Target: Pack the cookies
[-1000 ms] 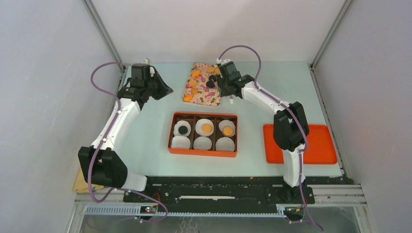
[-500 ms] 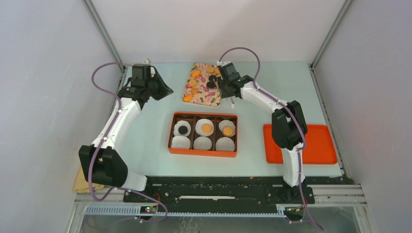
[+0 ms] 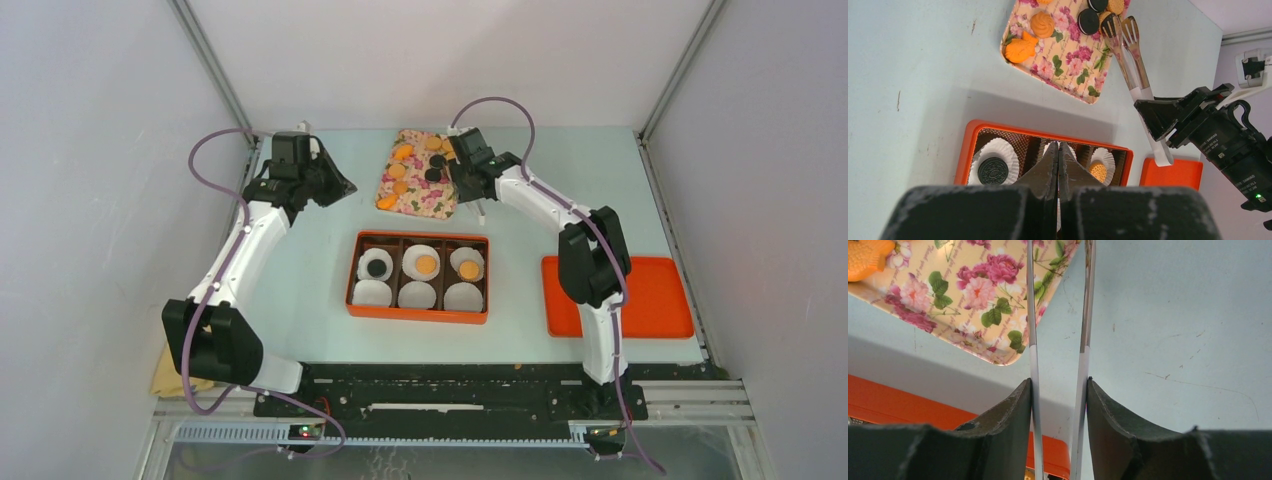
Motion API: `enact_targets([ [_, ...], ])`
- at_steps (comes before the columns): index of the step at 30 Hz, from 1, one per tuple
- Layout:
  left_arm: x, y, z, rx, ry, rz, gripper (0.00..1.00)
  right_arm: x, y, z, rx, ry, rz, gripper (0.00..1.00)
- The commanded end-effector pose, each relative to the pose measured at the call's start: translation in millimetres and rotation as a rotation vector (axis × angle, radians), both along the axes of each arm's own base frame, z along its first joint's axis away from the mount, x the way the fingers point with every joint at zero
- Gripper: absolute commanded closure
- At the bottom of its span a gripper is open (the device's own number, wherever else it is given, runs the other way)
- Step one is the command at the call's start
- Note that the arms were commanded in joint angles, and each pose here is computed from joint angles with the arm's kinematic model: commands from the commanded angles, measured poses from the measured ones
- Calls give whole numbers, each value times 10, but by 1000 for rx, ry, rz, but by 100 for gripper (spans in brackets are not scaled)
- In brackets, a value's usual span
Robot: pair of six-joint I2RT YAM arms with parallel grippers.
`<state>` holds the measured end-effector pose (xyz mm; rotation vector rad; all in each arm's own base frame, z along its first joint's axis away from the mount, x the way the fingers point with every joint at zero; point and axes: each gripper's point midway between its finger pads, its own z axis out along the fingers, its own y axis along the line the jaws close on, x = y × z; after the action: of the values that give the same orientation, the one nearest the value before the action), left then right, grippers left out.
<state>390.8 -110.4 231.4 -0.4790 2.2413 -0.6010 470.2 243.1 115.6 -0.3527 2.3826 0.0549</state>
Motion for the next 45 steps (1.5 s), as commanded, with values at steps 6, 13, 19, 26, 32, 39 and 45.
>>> enact_targets([
  [6,31,-29,184,7,-52,-28,100,202,70,60,-7,-1,8,51],
  [13,46,-97,130,-18,-34,-53,100,164,43,125,-14,-5,-9,59],
  [19,2,-74,214,-17,-57,-44,100,73,74,579,46,-101,-2,73],
  [26,-51,-49,304,-15,-77,-35,100,-206,86,968,83,-142,23,80],
  [32,-82,21,373,9,-85,-8,100,-806,233,1212,127,-139,127,82],
  [39,-138,102,429,17,-82,16,100,-1976,538,1463,188,-101,396,82],
  [45,-204,146,443,31,-91,30,100,-2656,716,1431,220,-46,562,81],
])
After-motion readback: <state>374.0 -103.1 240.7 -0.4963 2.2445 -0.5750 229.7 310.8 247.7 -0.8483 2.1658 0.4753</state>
